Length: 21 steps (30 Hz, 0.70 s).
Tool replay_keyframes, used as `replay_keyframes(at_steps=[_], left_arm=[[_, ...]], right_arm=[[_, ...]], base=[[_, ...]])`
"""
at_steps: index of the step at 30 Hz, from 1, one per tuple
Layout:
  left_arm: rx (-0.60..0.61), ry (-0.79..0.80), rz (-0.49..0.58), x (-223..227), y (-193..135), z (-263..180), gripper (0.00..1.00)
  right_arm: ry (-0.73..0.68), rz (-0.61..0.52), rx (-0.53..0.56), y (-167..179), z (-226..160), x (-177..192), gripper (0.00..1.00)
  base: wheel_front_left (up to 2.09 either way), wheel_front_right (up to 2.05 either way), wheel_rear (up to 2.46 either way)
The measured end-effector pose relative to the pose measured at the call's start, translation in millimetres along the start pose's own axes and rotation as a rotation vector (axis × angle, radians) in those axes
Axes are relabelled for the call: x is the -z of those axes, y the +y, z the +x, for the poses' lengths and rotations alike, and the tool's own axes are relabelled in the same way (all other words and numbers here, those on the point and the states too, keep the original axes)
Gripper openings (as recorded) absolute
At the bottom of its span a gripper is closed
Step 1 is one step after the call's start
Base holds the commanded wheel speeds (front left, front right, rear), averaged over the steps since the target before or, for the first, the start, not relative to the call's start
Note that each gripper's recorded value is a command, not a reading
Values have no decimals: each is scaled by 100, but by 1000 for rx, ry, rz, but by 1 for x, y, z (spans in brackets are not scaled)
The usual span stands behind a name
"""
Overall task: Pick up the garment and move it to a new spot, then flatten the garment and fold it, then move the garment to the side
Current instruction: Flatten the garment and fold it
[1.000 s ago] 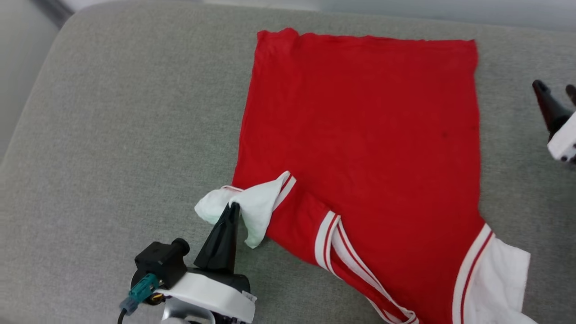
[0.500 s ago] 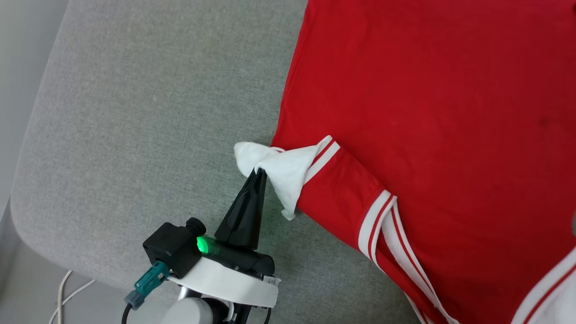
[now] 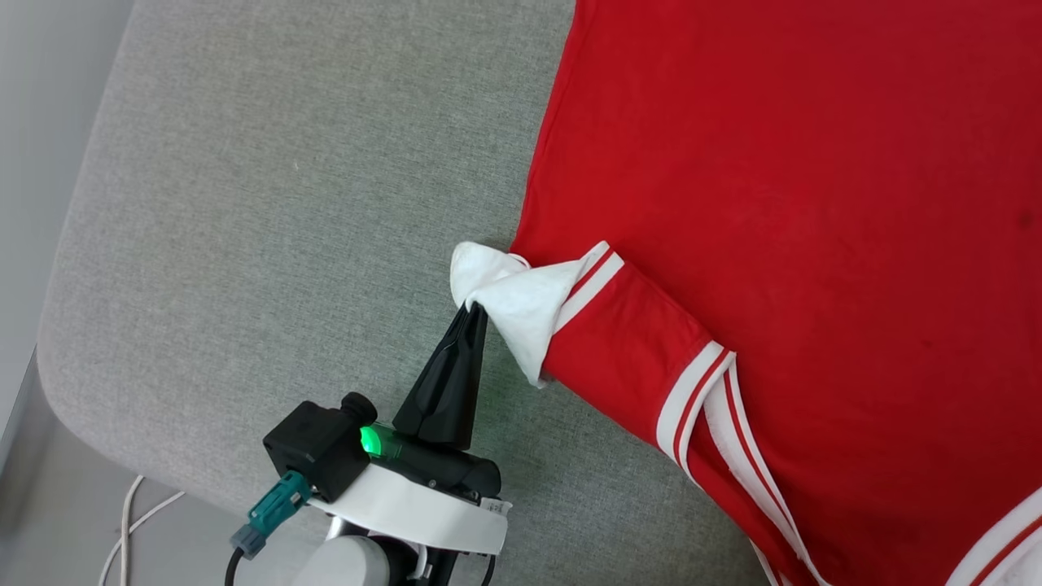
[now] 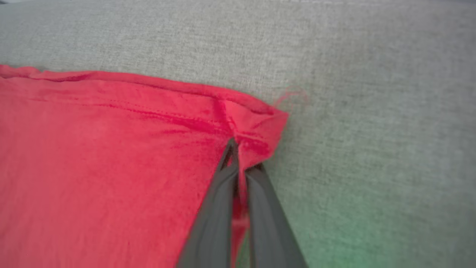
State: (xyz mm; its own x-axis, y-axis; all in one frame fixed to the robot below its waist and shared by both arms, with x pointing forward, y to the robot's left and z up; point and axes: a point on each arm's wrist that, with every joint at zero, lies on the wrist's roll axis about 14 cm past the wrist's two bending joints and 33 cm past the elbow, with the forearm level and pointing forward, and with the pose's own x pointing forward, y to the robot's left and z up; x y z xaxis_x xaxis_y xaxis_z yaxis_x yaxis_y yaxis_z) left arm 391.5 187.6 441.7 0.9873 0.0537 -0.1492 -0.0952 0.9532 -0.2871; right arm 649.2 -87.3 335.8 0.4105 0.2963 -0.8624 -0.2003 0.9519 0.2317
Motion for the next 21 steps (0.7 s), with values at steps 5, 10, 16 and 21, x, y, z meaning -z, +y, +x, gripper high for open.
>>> replay_keyframes(at_steps=[5, 10, 16, 21], left_arm=[[-3, -19, 3, -8, 2, -6, 0], [-30, -23, 13, -13, 12, -17, 0], [-33, 3, 18, -13, 19, -24, 0], [-14, 11, 33, -18, 19, -23, 0]], right_arm=[[-32, -25, 28, 0, -22, -7, 0], [-78, -61, 73, -9, -57, -7, 0], [-140, -75, 114, -31, -107, 10, 0], [-183, -54, 162, -65, -159, 57, 0]], base=[[0, 0, 0], [0, 0, 0], [0, 0, 0], [0, 0, 0]])
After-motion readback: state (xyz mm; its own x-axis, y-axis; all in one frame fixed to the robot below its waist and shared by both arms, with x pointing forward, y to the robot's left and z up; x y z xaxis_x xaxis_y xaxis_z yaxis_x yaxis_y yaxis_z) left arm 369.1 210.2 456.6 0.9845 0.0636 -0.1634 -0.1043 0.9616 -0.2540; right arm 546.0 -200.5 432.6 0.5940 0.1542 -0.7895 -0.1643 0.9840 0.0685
